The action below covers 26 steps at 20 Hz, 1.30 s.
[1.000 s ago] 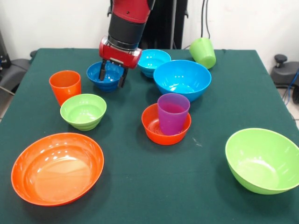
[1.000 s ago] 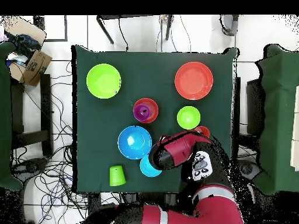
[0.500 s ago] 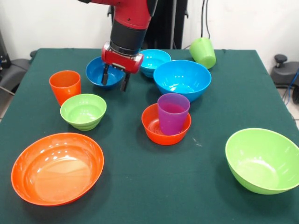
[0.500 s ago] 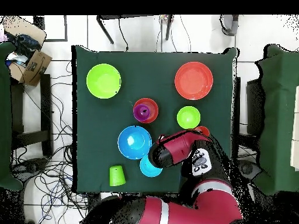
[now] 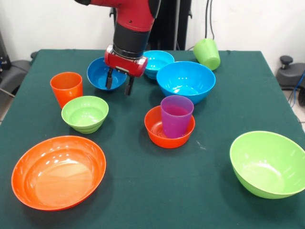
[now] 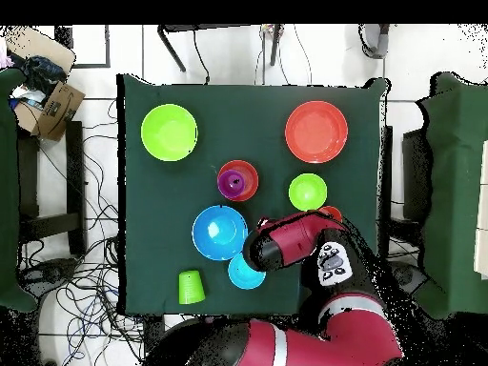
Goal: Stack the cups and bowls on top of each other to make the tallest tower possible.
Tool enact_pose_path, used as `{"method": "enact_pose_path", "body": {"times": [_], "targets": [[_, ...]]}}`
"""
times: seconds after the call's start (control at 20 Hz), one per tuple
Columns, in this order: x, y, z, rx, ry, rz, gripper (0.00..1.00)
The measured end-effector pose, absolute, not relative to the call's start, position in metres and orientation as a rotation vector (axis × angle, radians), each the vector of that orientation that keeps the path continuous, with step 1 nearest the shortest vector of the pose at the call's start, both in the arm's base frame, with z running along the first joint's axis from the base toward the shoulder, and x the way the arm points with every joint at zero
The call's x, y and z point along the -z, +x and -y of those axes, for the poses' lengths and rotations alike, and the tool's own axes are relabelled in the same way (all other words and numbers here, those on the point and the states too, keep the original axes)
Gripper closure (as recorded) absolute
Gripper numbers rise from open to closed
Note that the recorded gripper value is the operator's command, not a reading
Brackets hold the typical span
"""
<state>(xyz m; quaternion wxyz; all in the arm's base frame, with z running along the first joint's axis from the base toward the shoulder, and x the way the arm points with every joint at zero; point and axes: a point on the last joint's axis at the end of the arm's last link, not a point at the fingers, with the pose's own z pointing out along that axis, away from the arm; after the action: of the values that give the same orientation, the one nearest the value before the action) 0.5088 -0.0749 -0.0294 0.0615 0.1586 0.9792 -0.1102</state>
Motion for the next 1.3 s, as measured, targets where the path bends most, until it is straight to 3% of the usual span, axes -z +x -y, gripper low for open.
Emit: {"method": "enact_pose_path", "body": {"times": [1.3], "targets": [[0.0210, 0.5053, 0.0713, 0.406, 0.729, -3.040, 0.00]]}}
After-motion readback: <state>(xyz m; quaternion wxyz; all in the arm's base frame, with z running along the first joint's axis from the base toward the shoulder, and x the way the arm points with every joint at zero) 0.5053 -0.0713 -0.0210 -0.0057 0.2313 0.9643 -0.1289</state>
